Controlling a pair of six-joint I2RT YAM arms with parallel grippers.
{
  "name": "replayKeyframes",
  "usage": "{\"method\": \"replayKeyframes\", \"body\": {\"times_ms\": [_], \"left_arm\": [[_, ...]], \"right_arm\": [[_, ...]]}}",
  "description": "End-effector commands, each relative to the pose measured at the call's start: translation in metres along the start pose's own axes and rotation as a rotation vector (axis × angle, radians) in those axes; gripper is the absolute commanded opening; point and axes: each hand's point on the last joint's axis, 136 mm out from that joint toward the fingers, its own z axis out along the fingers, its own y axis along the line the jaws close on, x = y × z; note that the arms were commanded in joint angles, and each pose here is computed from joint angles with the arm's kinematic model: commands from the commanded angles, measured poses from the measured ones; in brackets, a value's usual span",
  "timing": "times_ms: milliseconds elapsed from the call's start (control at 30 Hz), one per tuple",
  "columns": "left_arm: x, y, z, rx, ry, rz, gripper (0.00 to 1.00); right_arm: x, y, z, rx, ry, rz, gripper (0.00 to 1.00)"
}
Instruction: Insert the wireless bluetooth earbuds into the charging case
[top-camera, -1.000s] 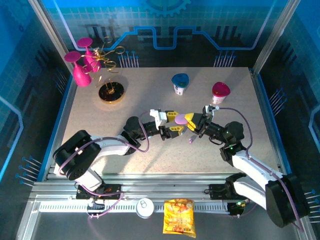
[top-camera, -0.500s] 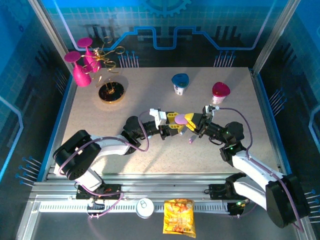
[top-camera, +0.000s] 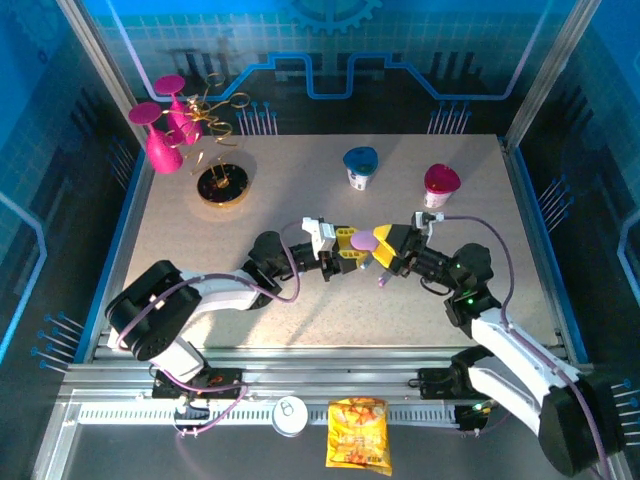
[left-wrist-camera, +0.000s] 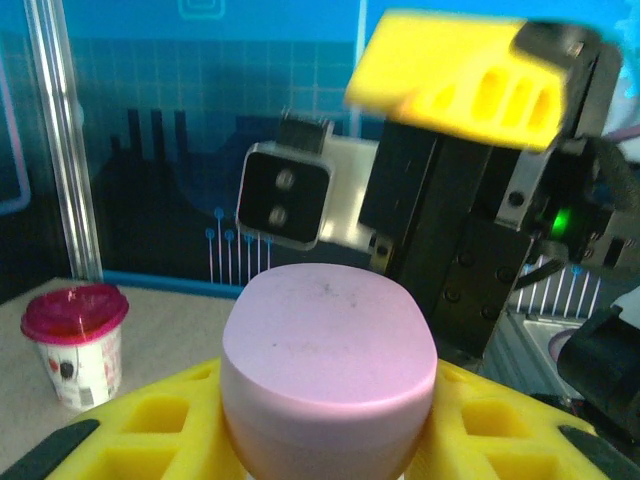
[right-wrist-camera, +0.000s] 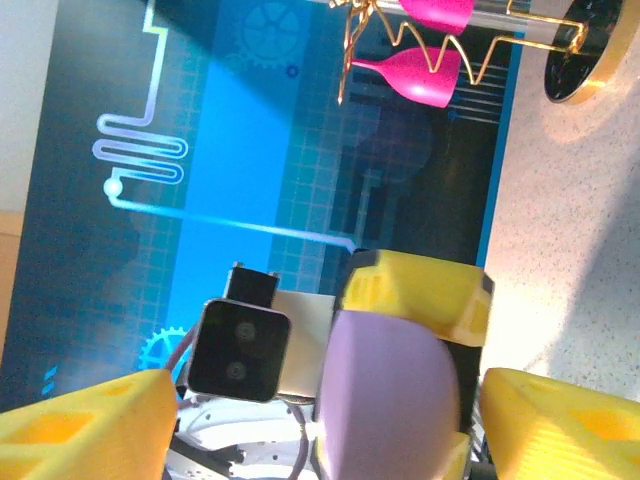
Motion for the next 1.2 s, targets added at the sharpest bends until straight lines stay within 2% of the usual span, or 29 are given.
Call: {"method": "replayKeyframes", "body": {"times_ms": [0,67,200,333,467,700,933,1167], "left_arm": [[-0.020,0.005,-0.003,-0.002,-0.012,-0.046,0.23],[-0.023,0.009,-0.008,-0.005,-0.016,-0.094,0.22],[-0.029,0.005,-0.017,0.037,-0.014,-0.148,0.22],[-0.023,0.003,-0.020,0.080,0.033,-0.184,0.21],[-0.025,-0.003,-0.022,0.107,0.048,-0.186,0.20],[-0.033,-0.009,-0.020,0.149,0.055,-0.190,0.20],[-0.040,-0.012,-0.019,0.169,0.048,-0.182,0.20],[-0.032,-0.016,-0.022,0.176,0.068,-0.165,0.18]], "right_arm": [[-0.007,-0.007,-0.005,0.124,-0.031,-0.144,0.88],[-0.008,-0.008,-0.009,0.191,-0.026,-0.273,0.94],[-0.007,-0.006,-0.022,0.325,0.022,-0.580,0.98],[-0.002,0.007,-0.027,0.377,0.103,-0.895,0.99],[0.002,0.011,-0.023,0.385,0.192,-1.055,1.00],[0.006,0.008,-0.001,0.324,0.274,-1.096,1.00],[-0.008,-0.002,0.011,0.368,0.253,-1.091,1.00],[-0.015,0.010,0.012,0.363,0.191,-1.078,1.00]]}}
